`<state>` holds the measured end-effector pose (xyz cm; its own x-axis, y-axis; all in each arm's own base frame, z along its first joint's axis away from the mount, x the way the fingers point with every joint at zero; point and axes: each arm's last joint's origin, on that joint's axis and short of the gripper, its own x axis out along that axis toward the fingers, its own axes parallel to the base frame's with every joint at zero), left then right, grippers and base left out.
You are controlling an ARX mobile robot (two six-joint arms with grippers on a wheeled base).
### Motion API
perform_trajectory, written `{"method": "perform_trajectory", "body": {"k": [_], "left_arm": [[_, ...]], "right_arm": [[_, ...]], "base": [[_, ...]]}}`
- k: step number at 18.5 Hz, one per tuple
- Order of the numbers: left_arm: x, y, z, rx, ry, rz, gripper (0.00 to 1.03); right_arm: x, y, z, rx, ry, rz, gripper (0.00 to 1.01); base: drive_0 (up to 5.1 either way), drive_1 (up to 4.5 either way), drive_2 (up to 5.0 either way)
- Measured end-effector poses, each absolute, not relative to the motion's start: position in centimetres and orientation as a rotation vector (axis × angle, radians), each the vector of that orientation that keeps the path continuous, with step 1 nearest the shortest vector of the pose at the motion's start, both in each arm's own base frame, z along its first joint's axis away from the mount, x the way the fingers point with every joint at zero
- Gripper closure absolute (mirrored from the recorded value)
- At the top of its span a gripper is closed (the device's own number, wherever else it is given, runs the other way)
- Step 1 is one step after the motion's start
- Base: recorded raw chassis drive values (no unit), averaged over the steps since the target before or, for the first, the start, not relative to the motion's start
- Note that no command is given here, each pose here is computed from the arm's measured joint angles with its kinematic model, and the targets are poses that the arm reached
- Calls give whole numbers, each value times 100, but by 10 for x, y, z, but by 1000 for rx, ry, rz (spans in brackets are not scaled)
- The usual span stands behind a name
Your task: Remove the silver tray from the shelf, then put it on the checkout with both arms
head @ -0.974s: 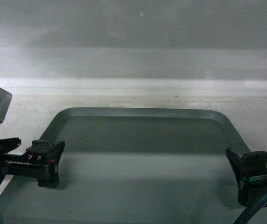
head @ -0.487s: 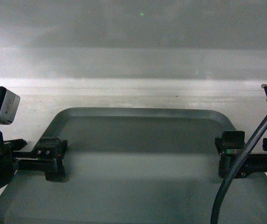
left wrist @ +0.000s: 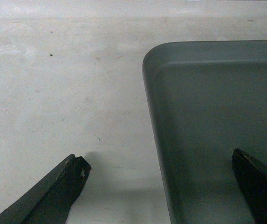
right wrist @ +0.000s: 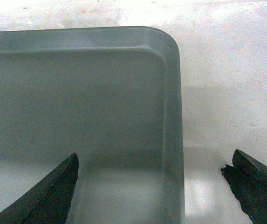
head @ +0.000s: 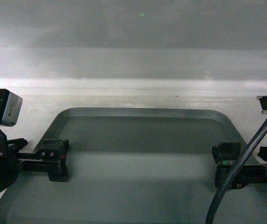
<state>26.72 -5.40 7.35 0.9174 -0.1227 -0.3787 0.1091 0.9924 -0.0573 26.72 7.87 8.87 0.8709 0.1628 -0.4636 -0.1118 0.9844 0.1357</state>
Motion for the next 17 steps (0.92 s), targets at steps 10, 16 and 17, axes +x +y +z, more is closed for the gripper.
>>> {"method": "perform_trajectory", "body": {"k": [10,16,17], "left_arm": [[266,-56,73,-27,389,-123,5],[264,-57,73,-9,384,-127,6],[264,-57,73,-2,382,-131,15]], "right_arm": [[264,77,87,120,486,138,3],[264,81,88,122,471,151,25],[263,83,87,121,472,156,34]], "base": [[0,0,0],[0,0,0],[0,0,0]]}}
